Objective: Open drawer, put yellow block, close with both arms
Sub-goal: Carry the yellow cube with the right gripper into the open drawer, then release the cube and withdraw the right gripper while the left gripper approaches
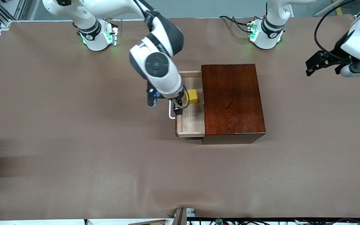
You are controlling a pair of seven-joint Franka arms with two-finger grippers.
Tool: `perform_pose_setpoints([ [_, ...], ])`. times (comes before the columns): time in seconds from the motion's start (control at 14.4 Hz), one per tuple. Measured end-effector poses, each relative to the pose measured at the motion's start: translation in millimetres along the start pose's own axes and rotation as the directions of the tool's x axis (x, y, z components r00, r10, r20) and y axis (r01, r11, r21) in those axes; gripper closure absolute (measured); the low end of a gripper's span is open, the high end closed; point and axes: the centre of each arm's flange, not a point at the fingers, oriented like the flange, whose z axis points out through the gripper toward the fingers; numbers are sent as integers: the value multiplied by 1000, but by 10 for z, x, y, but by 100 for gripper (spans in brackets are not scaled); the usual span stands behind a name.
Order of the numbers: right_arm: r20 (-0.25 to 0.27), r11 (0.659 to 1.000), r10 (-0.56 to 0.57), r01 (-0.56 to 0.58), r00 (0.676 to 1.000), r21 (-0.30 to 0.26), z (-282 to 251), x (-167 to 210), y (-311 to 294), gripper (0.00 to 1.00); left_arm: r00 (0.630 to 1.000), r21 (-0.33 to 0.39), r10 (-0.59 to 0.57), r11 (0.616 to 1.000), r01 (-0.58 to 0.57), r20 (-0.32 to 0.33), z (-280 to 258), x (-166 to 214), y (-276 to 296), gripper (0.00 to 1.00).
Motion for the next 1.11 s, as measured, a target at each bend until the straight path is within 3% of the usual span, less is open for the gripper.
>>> perform_pose_setpoints([
  [0.21, 18, 998, -53, 53, 998, 26, -411, 253, -202, 0, 1000, -6, -24, 1000, 24, 16, 146, -13, 539, 0],
  [0.69, 12, 961, -277, 277, 961, 0, -1297, 1189, -386, 0, 980, -35, -175, 983, 179, 99, 799, -112, 2295, 0],
  [0.83, 14, 942, -336, 336, 942, 0, -1469, 1387, -400, 0, 956, -81, -277, 955, 285, 96, 933, -173, 2843, 0],
  [1.11, 21, 881, -472, 472, 881, -20, -1829, 1963, -427, 0, 855, -195, -502, 832, 519, 133, 1256, -298, 3809, 0],
])
